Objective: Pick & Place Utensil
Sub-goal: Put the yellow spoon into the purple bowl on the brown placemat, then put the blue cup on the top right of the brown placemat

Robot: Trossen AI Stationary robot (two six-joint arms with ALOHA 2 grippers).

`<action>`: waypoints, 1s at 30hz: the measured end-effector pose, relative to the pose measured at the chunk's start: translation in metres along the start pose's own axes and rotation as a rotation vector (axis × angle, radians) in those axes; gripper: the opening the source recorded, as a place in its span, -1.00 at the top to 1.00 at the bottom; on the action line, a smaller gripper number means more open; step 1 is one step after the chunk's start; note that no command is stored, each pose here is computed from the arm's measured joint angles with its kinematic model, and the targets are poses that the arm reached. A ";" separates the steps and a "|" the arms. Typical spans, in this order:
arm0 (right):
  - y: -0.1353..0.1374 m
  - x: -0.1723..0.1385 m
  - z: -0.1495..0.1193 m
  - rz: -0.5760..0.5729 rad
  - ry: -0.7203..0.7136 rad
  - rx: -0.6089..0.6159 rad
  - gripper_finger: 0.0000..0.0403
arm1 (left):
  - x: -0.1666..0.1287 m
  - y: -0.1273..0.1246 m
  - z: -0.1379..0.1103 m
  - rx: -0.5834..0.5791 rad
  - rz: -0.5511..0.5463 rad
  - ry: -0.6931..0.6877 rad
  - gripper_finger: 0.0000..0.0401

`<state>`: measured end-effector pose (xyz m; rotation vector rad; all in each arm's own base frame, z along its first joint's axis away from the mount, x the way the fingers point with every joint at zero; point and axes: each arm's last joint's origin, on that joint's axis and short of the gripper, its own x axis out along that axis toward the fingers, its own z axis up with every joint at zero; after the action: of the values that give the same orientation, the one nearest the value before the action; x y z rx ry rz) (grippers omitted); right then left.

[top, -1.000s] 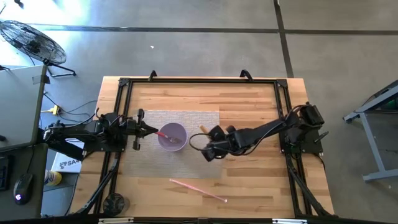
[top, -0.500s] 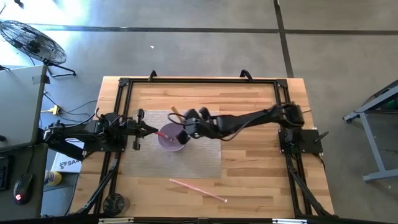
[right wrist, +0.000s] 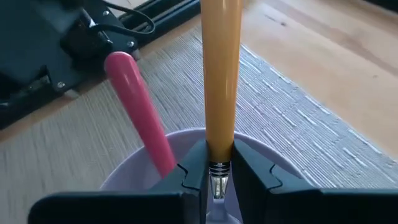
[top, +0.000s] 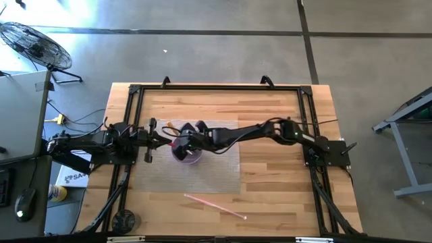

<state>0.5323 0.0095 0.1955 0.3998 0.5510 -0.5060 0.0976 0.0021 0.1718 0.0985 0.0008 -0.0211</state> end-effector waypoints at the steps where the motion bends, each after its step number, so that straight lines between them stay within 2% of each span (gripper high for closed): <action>1: 0.000 0.004 -0.002 0.004 0.001 0.001 0.77 | 0.000 0.000 0.000 0.000 0.000 0.000 0.99; 10: 0.001 0.009 -0.008 0.023 0.013 -0.029 0.75 | 0.000 0.000 0.000 0.000 0.000 0.000 0.99; 14: 0.002 0.010 -0.010 0.054 0.032 -0.044 0.65 | 0.000 0.000 0.000 0.000 0.000 0.000 0.99; 21: -0.004 0.016 -0.024 0.041 0.061 -0.062 0.47 | 0.000 0.000 0.000 0.000 0.000 0.000 0.99; 25: -0.001 0.014 -0.023 0.027 0.045 -0.112 0.44 | 0.000 0.000 0.000 0.000 0.000 0.000 0.99; 30: 0.014 0.004 -0.011 0.075 0.009 -0.180 0.44 | 0.000 0.000 0.000 0.000 0.000 0.000 0.99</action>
<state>0.5384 0.0247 0.1880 0.2506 0.5830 -0.3791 0.0976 0.0021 0.1718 0.0985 0.0007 -0.0207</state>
